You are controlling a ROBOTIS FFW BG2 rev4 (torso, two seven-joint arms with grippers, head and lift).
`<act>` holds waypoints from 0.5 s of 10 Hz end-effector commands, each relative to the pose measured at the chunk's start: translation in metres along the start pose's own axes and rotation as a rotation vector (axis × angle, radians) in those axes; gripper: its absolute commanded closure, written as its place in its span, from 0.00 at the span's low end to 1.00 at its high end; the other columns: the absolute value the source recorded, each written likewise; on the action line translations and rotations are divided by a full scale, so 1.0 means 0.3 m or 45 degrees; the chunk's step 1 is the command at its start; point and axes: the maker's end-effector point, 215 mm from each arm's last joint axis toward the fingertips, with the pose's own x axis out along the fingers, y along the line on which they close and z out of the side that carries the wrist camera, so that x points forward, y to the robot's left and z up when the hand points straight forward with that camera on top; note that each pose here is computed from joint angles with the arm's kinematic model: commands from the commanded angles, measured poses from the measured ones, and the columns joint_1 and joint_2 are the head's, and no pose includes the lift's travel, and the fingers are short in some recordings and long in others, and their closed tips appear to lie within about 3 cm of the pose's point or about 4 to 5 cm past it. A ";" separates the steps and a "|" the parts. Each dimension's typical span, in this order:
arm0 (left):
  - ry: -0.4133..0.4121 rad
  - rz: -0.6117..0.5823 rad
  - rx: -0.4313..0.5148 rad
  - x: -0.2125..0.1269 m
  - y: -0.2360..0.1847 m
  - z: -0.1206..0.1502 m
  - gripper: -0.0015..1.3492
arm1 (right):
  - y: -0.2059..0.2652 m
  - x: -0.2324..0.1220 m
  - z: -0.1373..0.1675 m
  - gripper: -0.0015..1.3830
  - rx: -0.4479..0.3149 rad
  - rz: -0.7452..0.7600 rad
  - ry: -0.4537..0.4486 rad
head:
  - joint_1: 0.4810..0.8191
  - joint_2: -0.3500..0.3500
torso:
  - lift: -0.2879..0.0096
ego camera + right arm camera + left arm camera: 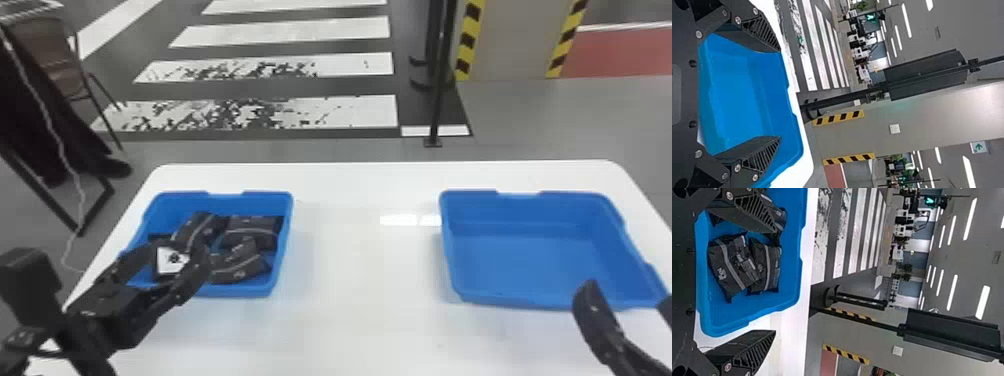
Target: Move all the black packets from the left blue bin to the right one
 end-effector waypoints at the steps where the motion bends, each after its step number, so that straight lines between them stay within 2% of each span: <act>1: 0.039 -0.010 -0.011 0.066 0.014 -0.010 0.09 | 0.003 0.002 -0.004 0.18 0.006 0.003 0.001 | 0.63 0.68 | 0.50; 3: 0.091 -0.010 -0.025 0.139 0.036 -0.035 0.09 | 0.008 0.003 -0.011 0.18 0.013 0.006 0.006 | 0.63 0.68 | 0.50; 5: 0.227 0.013 -0.049 0.208 0.064 -0.095 0.09 | 0.010 0.005 -0.018 0.18 0.021 0.010 0.010 | 0.63 0.68 | 0.50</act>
